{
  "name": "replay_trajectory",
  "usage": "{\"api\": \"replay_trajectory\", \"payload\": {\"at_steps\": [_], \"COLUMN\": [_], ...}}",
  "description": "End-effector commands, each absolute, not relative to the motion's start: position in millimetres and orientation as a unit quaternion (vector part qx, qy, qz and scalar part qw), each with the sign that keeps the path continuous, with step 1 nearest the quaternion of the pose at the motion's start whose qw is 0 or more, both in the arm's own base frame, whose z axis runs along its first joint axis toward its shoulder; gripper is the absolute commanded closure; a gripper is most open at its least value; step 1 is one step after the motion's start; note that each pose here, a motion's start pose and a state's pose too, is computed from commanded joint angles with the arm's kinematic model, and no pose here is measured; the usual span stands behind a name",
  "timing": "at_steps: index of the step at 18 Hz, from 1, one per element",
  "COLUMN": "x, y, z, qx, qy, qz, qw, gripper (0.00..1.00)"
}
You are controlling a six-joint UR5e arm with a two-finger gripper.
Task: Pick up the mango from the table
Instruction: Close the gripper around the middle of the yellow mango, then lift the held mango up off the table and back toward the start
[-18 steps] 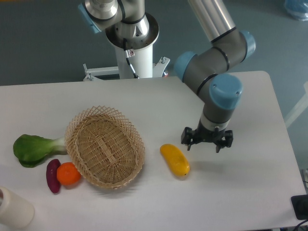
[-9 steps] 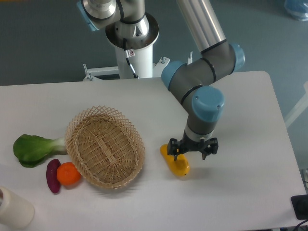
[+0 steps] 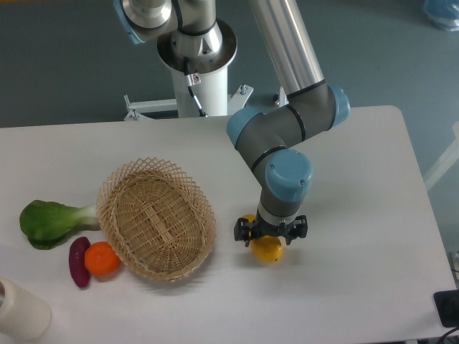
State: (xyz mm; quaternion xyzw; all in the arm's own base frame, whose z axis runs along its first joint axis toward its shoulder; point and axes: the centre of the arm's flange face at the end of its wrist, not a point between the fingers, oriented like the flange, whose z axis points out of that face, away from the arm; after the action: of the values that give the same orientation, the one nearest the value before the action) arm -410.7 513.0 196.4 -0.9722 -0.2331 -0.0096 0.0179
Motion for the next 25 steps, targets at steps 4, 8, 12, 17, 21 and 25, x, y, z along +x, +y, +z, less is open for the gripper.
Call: {"api": "replay_trajectory", "payload": {"at_steps": [4, 8, 12, 17, 21, 25], "x": [-411.6, -412.1, -415.2, -414.4, -431.9, -463.9], "y": [515.5, 515.9, 517.1, 516.3, 517.7, 507.3], "z": [189.5, 188.9, 196.9, 226.0, 253.4, 281.9], "qx": [-0.973, -0.973, -0.973, -0.973, -0.97, -0.963], "qy": [-0.23, -0.229, -0.229, -0.225, -0.231, -0.249], "qz": [0.002, 0.005, 0.01, 0.024, 0.042, 0.062], "qw": [0.012, 0.015, 0.022, 0.039, 0.061, 0.084], "gripper": [0.0, 0.18, 0.57, 0.6, 0.6, 0.6]}}
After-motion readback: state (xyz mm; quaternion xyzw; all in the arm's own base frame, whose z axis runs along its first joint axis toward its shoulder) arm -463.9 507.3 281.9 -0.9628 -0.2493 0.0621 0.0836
